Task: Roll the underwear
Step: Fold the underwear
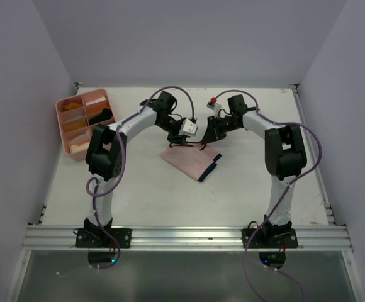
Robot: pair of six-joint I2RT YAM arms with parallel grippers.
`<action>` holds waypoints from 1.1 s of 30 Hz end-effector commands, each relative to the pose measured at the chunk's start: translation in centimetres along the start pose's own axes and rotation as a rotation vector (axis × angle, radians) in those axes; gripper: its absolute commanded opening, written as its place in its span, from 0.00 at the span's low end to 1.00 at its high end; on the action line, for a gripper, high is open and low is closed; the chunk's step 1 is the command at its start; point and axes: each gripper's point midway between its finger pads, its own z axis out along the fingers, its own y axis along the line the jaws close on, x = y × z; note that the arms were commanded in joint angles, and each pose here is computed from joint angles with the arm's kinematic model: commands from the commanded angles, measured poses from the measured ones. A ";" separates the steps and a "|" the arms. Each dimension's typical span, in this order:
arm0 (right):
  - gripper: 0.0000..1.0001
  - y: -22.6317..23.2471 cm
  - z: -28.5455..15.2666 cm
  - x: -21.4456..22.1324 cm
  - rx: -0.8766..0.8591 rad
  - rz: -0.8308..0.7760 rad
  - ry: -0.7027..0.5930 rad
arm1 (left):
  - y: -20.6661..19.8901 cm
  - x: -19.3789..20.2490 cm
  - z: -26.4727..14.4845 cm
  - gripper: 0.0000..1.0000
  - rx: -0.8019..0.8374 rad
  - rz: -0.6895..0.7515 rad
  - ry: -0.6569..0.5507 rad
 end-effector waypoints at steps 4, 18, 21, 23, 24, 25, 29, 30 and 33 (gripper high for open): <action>0.18 -1.7 2.7 0.0 0.026 0.093 -0.015 | -1.0 -2.0 1.7 0.47 0.072 0.308 0.042; 0.15 -2.8 3.7 0.5 0.043 0.163 -0.036 | -1.6 -1.3 5.3 0.42 0.127 0.427 0.086; 0.13 -3.3 3.9 0.9 0.059 0.200 -0.017 | -1.2 -1.2 5.8 0.41 0.115 0.427 0.091; 0.11 -3.8 4.4 1.5 0.069 0.225 0.001 | -1.0 -1.0 6.1 0.40 0.109 0.419 0.092; 0.10 -4.1 4.5 1.8 0.074 0.229 0.006 | -0.9 -1.0 6.2 0.40 0.107 0.418 0.094; 0.10 -4.3 4.5 2.2 0.079 0.239 0.018 | -0.9 -0.6 6.5 0.39 0.107 0.414 0.104; 0.10 -4.6 4.9 3.4 0.079 0.251 0.050 | -1.0 -0.1 6.9 0.35 0.114 0.409 0.119; 0.10 -4.7 4.8 3.4 0.078 0.252 0.051 | -1.1 0.0 6.9 0.34 0.117 0.406 0.124; 0.09 -4.7 5.0 3.7 0.072 0.252 0.060 | -1.2 0.2 7.1 0.27 0.120 0.402 0.130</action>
